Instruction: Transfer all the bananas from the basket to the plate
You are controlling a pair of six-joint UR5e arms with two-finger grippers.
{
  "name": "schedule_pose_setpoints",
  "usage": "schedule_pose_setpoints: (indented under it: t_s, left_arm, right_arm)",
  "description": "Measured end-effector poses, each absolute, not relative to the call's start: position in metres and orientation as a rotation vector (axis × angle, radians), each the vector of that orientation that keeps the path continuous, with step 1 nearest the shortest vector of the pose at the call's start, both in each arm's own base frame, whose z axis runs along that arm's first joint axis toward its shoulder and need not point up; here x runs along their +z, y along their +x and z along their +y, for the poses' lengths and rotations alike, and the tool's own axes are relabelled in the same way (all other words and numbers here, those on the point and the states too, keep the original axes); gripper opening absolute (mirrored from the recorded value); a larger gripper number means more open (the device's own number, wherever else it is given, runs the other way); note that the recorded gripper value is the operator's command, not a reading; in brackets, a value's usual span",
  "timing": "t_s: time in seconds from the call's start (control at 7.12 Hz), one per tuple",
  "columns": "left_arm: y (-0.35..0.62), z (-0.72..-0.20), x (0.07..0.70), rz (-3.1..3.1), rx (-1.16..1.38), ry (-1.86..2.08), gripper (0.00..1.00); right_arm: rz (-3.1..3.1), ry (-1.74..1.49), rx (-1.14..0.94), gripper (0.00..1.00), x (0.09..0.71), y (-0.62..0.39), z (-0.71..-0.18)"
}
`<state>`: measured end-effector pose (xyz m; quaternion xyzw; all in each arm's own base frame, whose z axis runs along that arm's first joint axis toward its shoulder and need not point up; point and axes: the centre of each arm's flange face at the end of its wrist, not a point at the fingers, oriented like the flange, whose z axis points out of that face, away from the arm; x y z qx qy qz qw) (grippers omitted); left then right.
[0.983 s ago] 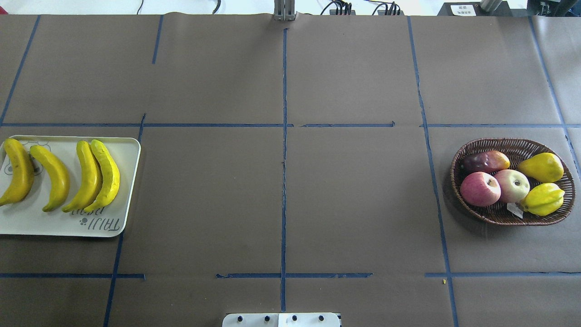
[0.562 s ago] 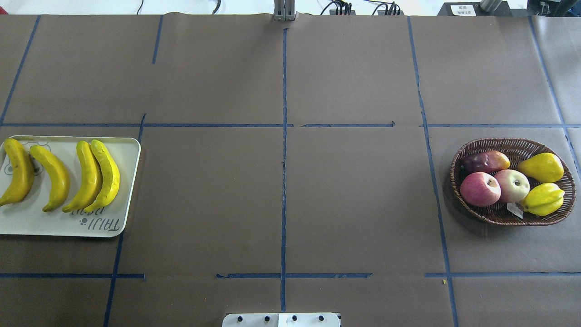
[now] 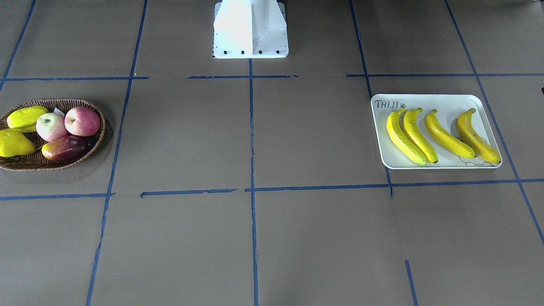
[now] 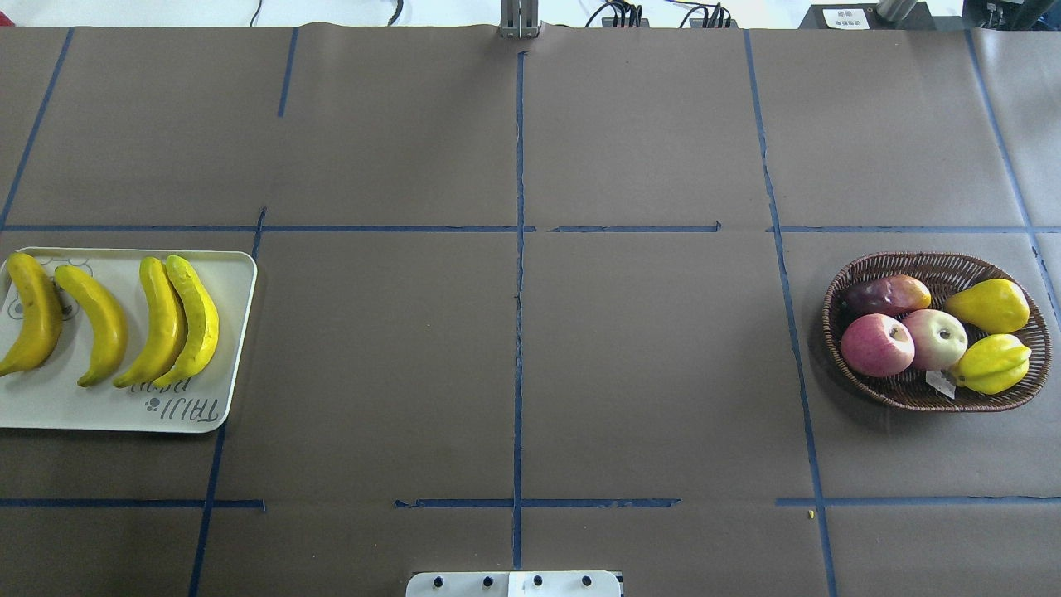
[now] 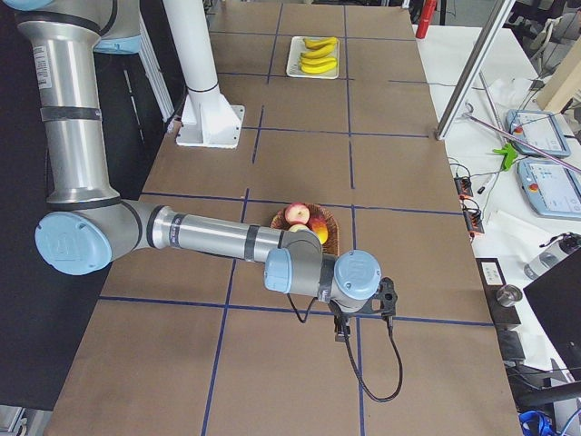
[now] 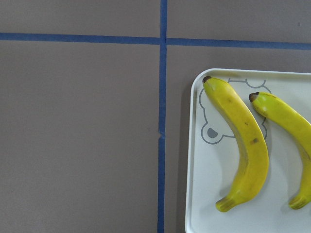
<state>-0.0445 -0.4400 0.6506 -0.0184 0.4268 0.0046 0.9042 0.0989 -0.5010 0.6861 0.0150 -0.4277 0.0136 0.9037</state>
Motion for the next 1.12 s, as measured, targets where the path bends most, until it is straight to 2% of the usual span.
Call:
schedule_pose_setpoints:
  t_s: [0.28,0.56,1.12]
  left_arm:
    - [-0.044,-0.44,0.65,0.883,0.008,-0.039,1.0]
    - [-0.044,-0.44,0.65,0.883,0.006,-0.039,1.0]
    - [-0.044,-0.44,0.65,0.883,0.007,-0.039,1.0]
  right_arm:
    - [-0.882,0.017,0.08,1.0,0.65,0.097,-0.465]
    - [-0.874,-0.038,0.104,1.0,0.615,0.089,-0.452]
    - [-0.859,-0.078,0.089,1.0,0.632,0.087,-0.437]
